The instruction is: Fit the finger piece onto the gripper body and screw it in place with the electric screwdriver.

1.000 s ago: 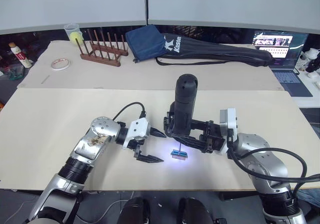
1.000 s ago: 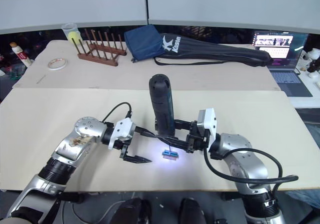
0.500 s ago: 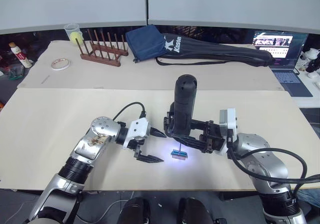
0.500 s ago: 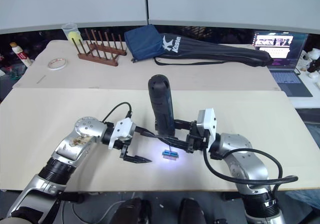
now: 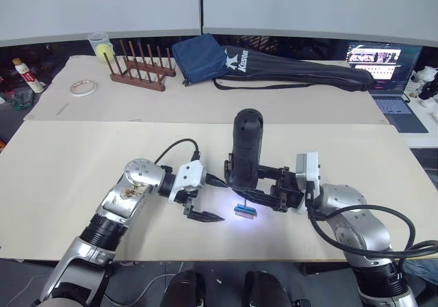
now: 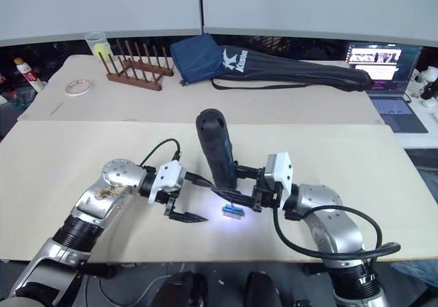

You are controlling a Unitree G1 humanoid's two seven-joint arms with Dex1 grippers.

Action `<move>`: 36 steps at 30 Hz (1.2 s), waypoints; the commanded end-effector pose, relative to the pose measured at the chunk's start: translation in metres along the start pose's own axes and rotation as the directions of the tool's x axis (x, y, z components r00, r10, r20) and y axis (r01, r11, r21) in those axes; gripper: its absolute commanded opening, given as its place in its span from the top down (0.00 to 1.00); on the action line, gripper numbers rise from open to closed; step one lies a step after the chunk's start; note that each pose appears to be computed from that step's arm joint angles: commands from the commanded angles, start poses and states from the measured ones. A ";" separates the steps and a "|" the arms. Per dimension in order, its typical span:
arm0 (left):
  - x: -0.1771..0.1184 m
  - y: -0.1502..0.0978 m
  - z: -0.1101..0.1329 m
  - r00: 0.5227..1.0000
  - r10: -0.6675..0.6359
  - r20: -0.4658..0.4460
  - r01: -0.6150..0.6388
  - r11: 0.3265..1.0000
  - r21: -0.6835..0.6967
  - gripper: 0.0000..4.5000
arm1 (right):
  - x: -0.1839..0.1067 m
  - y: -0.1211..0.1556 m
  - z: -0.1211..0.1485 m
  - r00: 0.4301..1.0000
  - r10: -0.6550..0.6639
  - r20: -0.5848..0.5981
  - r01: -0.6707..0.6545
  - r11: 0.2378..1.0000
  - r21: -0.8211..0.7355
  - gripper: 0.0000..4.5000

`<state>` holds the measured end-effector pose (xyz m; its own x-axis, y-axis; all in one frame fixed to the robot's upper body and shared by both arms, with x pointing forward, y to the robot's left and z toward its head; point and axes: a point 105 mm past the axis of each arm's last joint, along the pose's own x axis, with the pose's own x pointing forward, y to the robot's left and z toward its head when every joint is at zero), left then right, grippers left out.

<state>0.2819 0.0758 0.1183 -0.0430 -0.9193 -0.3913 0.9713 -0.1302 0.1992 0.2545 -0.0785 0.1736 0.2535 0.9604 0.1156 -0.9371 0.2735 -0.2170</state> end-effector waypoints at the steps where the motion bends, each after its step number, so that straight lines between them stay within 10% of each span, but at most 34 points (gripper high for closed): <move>1: -0.001 0.003 0.007 1.000 0.005 0.004 -0.005 0.999 0.044 0.00 | -0.001 0.003 0.013 0.999 0.015 0.041 -0.012 0.997 -0.072 0.57; 36: 0.003 0.001 0.006 1.000 -0.009 0.009 0.009 0.999 0.039 0.00 | -0.004 -0.002 0.031 0.997 0.005 0.076 -0.008 0.999 0.037 0.57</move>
<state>0.2830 0.0754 0.1165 -0.0436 -0.9192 -0.3915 0.9733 -0.1276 0.1910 0.2544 -0.0843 0.1849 0.2549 0.9568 0.1401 -0.9541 0.2725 -0.1246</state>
